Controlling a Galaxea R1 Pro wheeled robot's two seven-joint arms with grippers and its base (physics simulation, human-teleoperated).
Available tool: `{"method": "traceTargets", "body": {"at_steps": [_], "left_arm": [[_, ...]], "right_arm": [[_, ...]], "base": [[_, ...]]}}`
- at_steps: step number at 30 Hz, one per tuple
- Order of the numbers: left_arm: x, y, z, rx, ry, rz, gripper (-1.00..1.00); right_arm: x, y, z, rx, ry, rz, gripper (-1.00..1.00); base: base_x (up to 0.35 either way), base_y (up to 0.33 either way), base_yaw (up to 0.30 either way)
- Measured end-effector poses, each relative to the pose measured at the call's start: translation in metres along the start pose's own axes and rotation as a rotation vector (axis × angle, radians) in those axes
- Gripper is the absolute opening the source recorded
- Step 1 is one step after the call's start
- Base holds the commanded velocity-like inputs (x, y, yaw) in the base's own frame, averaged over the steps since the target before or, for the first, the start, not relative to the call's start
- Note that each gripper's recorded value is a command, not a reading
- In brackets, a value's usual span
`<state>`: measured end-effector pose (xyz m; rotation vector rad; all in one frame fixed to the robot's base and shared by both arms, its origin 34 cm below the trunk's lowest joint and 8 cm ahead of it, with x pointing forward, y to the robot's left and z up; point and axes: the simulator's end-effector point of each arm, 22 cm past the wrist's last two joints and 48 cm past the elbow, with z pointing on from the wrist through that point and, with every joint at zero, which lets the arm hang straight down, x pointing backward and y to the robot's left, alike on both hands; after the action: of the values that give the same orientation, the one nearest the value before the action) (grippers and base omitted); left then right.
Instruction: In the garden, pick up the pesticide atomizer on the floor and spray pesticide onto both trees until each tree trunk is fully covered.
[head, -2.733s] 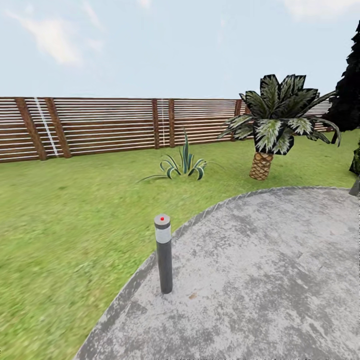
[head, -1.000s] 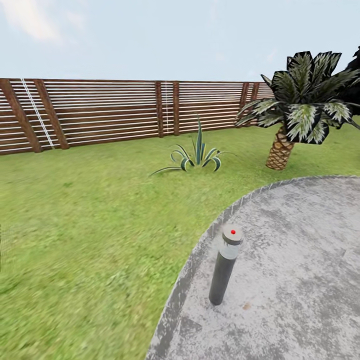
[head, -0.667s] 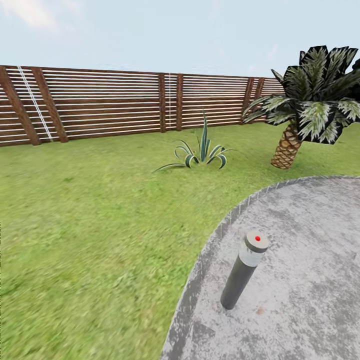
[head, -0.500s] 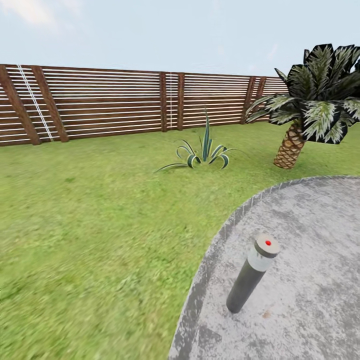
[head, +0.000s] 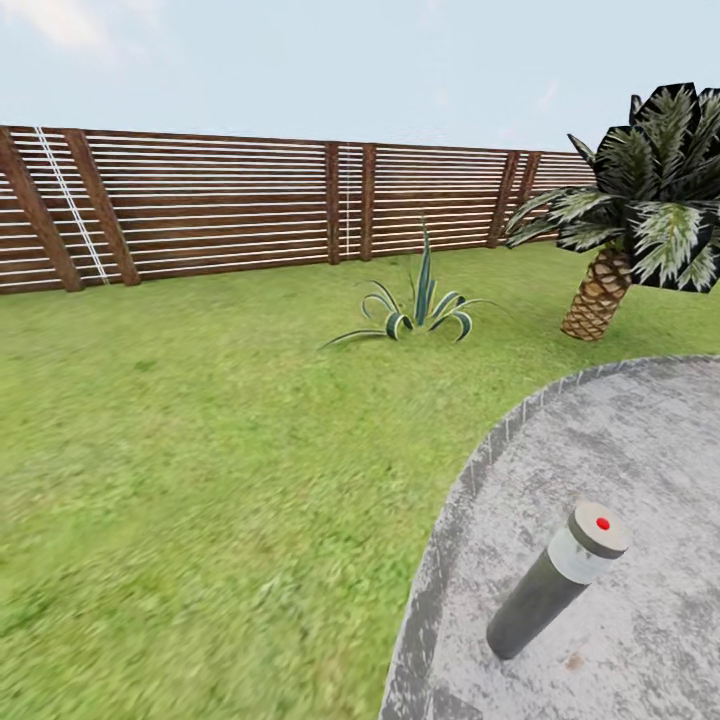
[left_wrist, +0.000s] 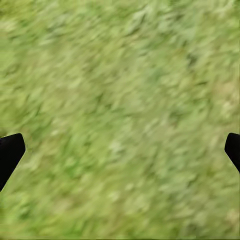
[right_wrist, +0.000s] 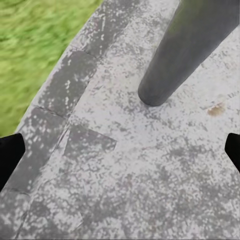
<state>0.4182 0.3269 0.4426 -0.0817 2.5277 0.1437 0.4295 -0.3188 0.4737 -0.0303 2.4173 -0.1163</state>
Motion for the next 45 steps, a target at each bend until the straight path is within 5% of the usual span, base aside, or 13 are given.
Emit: {"method": "traceTargets", "body": {"at_steps": [45], "left_arm": [[-0.015,0.0,-0.002,0.0,-0.034,-0.003,1.0]], "right_arm": [[-0.015,0.0,-0.001,-0.001,-0.036,0.002,1.0]], "base": [[0.28,0.216,0.0]]}}
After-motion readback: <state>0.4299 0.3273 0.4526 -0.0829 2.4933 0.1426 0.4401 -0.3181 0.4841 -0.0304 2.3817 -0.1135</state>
